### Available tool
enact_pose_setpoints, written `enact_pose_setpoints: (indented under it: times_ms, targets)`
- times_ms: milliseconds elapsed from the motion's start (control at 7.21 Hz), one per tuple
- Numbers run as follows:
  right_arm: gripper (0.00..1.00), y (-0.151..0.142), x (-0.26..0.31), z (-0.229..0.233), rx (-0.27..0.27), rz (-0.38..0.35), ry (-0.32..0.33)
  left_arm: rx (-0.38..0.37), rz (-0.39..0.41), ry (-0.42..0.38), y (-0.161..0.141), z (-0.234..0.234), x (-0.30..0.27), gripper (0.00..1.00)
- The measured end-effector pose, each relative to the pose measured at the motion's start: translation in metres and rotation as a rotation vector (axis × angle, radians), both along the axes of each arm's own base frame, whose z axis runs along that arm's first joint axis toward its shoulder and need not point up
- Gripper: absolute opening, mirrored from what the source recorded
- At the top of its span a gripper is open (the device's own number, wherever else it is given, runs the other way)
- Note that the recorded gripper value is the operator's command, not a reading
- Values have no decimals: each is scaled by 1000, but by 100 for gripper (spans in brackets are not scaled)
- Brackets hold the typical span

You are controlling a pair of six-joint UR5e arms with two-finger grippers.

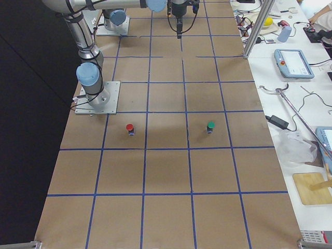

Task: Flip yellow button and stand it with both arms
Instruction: 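Close the left gripper on the yellow button's body, then lift the yellow button with the left gripper and carry it toward the center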

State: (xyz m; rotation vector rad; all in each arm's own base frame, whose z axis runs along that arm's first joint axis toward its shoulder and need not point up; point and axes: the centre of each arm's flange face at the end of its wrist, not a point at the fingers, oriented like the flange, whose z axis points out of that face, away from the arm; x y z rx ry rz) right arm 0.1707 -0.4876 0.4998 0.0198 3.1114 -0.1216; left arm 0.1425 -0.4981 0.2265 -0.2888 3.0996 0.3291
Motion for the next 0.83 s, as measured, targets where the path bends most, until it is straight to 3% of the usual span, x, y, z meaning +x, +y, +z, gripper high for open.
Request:
enact_pose_setpoints:
  times_ms: [139,693,832]
  targets:
    - [100,0,-1,0,-1,0,1,4,1,2,1,-2,-1,2]
    - [100,-3,-8,-3,11,-12,11,-5,13,8,-4,7,-3,2]
    - [100,-4,-9,-4,13,-15,13,-15,41,41,-12,17,-10,1]
